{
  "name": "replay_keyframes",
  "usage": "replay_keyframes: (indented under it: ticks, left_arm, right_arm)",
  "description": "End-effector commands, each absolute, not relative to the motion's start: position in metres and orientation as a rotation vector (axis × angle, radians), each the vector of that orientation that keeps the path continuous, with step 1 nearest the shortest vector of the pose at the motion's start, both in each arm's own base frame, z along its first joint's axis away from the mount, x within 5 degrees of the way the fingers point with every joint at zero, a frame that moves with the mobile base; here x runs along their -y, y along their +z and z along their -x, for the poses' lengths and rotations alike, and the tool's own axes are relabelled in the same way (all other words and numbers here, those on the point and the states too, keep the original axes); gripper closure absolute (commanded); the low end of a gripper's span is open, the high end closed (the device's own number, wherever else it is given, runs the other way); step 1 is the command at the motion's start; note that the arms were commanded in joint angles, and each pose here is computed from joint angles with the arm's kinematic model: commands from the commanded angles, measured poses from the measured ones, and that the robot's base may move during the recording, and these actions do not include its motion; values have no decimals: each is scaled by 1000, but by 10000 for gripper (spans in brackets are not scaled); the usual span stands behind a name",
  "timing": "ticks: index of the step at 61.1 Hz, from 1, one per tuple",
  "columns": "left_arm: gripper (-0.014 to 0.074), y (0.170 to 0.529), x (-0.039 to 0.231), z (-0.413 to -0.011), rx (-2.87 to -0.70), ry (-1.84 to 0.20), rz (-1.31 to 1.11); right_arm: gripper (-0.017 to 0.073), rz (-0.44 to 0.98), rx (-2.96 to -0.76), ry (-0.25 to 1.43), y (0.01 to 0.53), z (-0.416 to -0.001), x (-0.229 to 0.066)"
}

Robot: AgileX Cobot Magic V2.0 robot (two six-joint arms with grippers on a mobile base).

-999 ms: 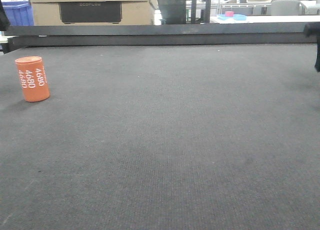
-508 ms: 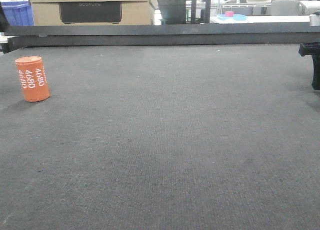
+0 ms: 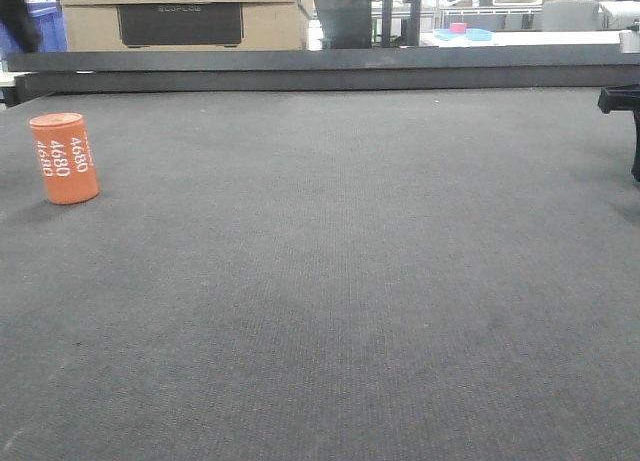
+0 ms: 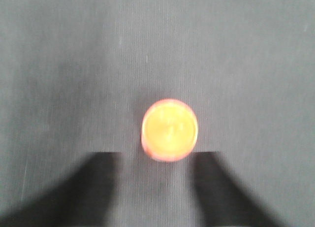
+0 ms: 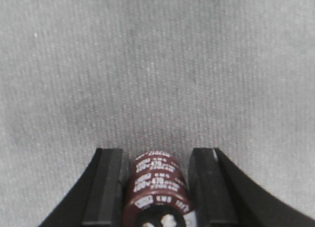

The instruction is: Place cylindrical capacitor in blue bin on shelf

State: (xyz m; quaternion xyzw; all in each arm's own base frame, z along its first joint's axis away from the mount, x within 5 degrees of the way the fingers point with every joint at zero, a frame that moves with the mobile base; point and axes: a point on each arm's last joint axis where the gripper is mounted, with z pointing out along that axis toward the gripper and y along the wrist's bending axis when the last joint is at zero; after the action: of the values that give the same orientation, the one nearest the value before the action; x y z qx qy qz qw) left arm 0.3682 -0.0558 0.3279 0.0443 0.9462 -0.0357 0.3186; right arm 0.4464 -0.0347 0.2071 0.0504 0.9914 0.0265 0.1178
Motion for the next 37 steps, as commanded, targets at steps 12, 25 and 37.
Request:
replay_keyframes:
  ticks: [12,25,37]
  left_arm:
    - [81,317,57,-385,-2468,-101,-105]
    - [83,307,64,-402,-2503,-97,-126]
    - [83,293,80,-414,-2557,-44,-210]
  right_arm:
    - [721,-162,-2922,100,210,-444,36]
    - [721,-177,-2919,140,210,-444,34]
    - [721,-179,-2922,143,209,-444,34]
